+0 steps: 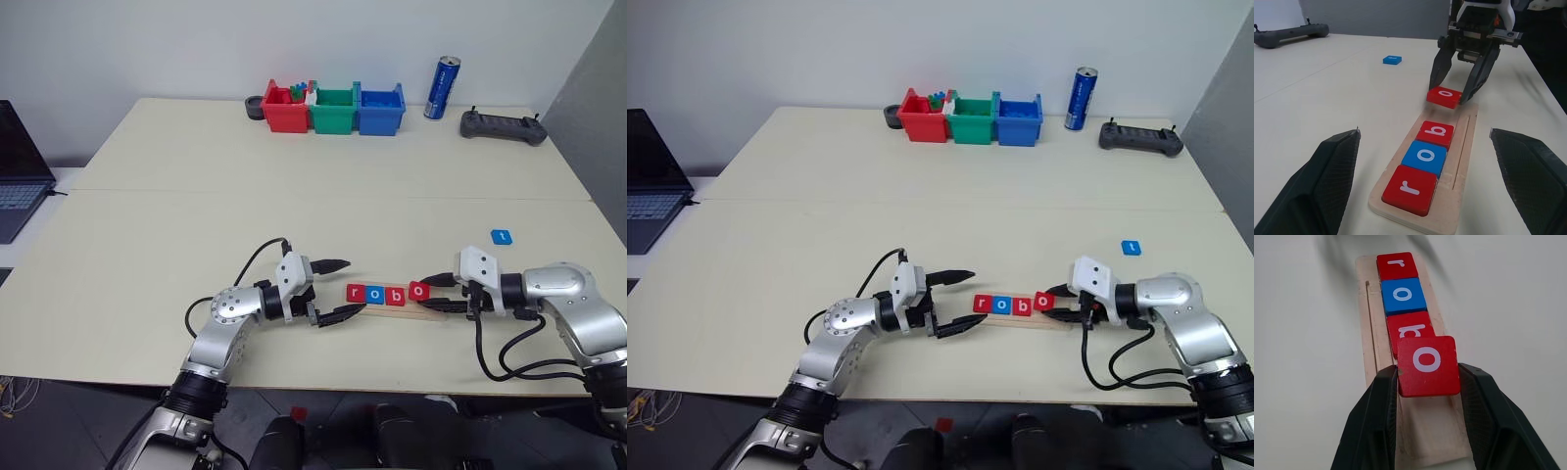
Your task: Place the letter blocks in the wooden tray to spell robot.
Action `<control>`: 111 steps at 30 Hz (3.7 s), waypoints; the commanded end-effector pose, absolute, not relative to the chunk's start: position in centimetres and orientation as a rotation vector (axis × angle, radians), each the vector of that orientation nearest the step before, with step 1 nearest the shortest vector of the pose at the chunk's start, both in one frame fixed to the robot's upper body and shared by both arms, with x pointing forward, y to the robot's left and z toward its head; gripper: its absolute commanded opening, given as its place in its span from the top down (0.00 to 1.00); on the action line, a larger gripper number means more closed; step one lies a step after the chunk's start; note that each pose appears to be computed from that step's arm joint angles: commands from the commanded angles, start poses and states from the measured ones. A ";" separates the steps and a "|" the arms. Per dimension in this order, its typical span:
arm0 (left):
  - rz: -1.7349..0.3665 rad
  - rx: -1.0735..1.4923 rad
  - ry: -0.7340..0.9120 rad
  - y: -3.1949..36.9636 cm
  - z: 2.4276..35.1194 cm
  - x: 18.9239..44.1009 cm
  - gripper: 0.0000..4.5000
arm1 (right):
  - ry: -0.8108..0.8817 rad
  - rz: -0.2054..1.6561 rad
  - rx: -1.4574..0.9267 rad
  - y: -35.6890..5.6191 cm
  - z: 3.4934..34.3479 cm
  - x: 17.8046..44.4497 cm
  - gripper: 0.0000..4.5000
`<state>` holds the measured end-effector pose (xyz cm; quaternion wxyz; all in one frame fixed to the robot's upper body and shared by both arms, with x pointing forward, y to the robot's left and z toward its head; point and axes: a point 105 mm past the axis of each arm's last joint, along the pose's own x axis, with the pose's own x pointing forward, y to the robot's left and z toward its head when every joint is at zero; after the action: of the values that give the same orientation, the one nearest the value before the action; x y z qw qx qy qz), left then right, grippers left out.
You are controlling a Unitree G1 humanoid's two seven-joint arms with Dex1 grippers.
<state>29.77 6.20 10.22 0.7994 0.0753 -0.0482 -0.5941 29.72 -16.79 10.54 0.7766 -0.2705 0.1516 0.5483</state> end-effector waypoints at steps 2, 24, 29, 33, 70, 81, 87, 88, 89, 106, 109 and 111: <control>-1.269 0.186 -0.143 6.5 11.2 29.9 0.00 | 0.296 1.186 -0.624 -16.8 11.4 30.2 0.68; -1.268 0.196 -0.141 6.7 11.1 29.7 0.00 | 0.322 1.215 -0.617 -16.5 11.2 30.1 0.46; -1.274 0.195 -0.140 6.6 11.1 29.6 0.00 | 0.310 1.192 -0.607 -16.6 11.6 30.4 0.08; -1.279 0.195 -0.139 6.6 11.2 29.6 0.00 | 0.306 1.180 -0.613 -16.7 11.7 30.5 0.00; -1.298 0.192 -0.121 6.6 11.1 29.3 0.00 | 0.304 0.949 -0.480 -18.8 11.0 26.9 0.99; -1.278 0.195 -0.119 6.9 11.1 29.3 0.00 | 0.284 0.953 -0.492 -18.1 10.6 28.3 0.99; -1.269 0.203 -0.123 7.1 11.3 29.4 0.00 | 0.287 0.986 -0.481 -17.3 10.2 28.2 0.99; -1.268 0.204 -0.123 7.2 11.3 29.4 0.00 | 0.287 0.988 -0.481 -17.2 10.2 28.2 0.99; -1.267 0.205 -0.123 7.3 11.3 29.5 0.00 | 0.287 0.989 -0.481 -17.1 10.2 28.3 0.99; -1.271 0.208 -0.120 7.2 11.1 29.2 0.00 | 0.272 0.996 -0.486 -16.9 10.9 28.9 0.99; -1.275 0.206 -0.119 7.1 11.1 29.1 0.00 | 0.287 0.987 -0.493 -17.6 10.9 28.8 0.99; -1.277 0.206 -0.119 7.1 11.1 29.0 0.00 | 0.298 0.980 -0.499 -18.0 10.7 28.7 0.99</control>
<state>29.32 7.10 10.19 0.7988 0.0927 -0.0372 -0.5933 28.71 -17.46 10.16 0.8398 -0.2320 0.1472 0.4682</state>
